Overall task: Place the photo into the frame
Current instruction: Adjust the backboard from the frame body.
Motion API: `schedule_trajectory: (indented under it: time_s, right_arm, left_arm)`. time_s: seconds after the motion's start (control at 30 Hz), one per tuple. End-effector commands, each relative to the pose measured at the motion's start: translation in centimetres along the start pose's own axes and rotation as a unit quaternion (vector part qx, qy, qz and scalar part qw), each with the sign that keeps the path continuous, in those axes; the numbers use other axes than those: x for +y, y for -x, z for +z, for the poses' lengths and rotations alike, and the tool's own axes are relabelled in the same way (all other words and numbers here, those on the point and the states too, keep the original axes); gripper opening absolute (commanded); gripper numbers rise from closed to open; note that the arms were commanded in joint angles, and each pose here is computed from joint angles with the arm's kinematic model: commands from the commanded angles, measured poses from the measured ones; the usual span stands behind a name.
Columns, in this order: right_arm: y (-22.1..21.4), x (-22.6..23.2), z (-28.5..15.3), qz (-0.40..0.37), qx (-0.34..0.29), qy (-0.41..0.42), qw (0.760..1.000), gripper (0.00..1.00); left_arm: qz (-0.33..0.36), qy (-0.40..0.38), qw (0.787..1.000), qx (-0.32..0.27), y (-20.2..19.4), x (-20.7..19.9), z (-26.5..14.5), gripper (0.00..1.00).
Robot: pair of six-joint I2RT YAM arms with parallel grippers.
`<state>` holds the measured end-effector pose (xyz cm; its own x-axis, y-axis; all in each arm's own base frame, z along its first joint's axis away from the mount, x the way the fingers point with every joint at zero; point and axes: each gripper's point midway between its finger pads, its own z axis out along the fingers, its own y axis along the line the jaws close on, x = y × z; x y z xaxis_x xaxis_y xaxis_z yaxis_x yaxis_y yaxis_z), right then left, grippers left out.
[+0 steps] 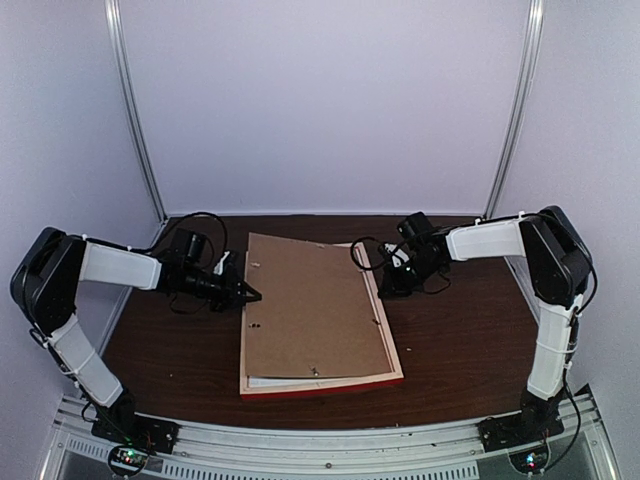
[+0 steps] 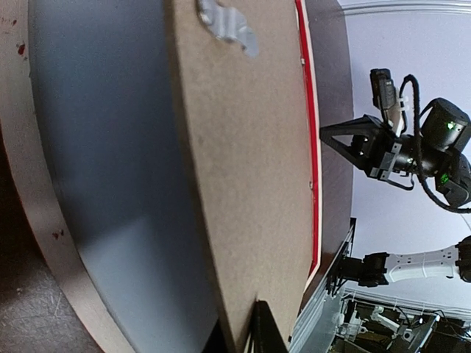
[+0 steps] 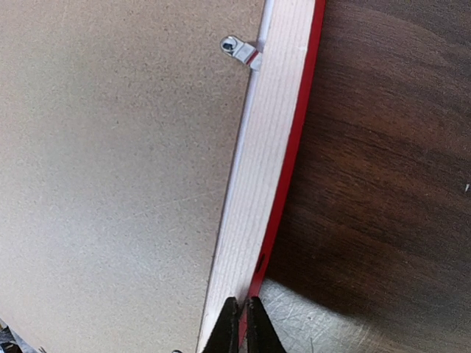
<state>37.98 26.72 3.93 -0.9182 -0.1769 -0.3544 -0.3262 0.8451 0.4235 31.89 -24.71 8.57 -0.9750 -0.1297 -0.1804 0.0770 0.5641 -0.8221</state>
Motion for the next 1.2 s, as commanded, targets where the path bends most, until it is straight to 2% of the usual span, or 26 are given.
schedule_trajectory:
  time_s: [0.0,0.37,0.6,0.93,1.17]
  right_arm:
    - [-1.6,-1.6,1.2,0.008,0.032,-0.031,0.999,0.07]
    - [-1.1,-0.9,0.6,0.016,0.024,-0.017,0.999,0.12]
    - [1.3,0.6,-2.2,0.036,-0.014,0.032,0.999,0.19]
    - [3.8,0.1,-8.0,0.041,-0.076,0.014,0.996,0.23]
    - [3.6,-0.5,-8.7,0.041,-0.08,0.001,0.996,0.25]
  left_arm:
    - [0.034,0.031,0.998,-0.043,1.8,-0.7,-1.4,0.0]
    - [0.056,-0.087,0.992,-0.073,3.4,-9.6,-4.3,0.0]
    - [0.069,-0.137,0.985,-0.078,3.9,-13.6,-5.5,0.0]
    - [0.03,-0.2,0.976,-0.082,5.2,-14.9,-4.4,0.0]
    - [0.002,-0.153,0.985,-0.077,5.2,-10.9,-1.8,0.0]
